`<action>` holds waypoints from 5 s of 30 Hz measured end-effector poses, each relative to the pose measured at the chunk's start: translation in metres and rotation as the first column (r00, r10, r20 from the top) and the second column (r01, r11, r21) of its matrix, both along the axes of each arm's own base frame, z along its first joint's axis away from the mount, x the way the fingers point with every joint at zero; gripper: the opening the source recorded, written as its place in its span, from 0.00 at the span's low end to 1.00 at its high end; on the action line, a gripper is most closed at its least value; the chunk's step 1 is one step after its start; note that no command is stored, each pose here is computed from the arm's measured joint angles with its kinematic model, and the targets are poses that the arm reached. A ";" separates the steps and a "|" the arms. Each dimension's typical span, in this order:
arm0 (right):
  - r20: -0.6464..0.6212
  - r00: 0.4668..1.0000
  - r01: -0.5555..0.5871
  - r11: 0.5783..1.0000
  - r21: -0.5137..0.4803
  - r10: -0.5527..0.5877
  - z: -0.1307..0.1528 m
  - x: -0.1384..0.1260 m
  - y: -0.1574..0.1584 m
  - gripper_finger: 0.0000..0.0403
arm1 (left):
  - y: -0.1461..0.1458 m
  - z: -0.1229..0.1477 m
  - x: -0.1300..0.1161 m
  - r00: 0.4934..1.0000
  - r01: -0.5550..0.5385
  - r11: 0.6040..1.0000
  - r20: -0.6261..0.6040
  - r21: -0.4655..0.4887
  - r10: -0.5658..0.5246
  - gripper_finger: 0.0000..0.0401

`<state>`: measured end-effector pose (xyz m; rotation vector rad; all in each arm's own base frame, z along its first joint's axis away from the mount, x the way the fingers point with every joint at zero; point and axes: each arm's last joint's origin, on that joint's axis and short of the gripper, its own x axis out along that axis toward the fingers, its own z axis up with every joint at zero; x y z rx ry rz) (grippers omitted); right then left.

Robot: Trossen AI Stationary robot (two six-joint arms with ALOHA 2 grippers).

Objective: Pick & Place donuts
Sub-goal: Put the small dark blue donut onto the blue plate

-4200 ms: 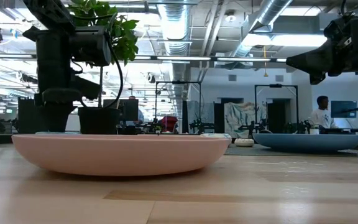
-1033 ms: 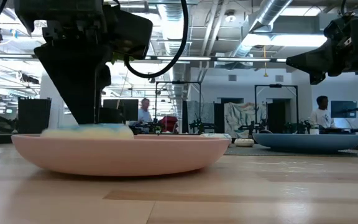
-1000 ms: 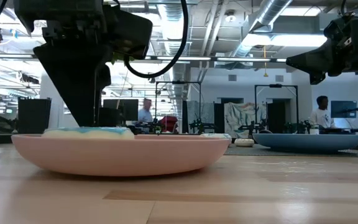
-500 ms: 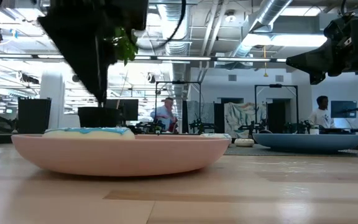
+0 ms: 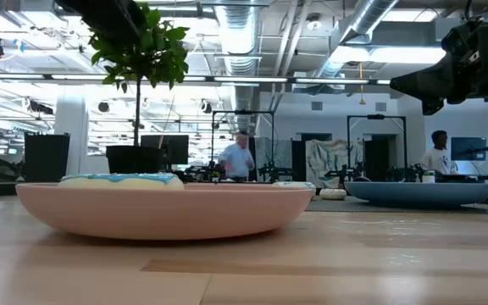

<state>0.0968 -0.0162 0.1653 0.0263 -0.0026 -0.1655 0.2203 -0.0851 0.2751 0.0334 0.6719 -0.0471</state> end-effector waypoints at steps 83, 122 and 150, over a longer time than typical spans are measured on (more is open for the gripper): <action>-0.493 0.765 0.586 0.766 0.264 -0.415 0.116 0.105 -0.058 0.00 | 0.074 -0.041 -0.117 0.906 -0.039 0.997 0.424 0.070 0.006 0.00; -0.985 0.168 0.972 0.171 0.161 -0.028 0.024 0.099 -0.204 0.64 | 0.074 -0.043 -0.117 0.914 -0.048 0.998 0.404 0.046 0.025 0.00; -0.981 0.155 0.983 0.083 0.165 0.114 -0.029 0.083 -0.215 0.71 | 0.074 -0.043 -0.117 0.912 -0.056 0.998 0.407 0.012 0.046 0.00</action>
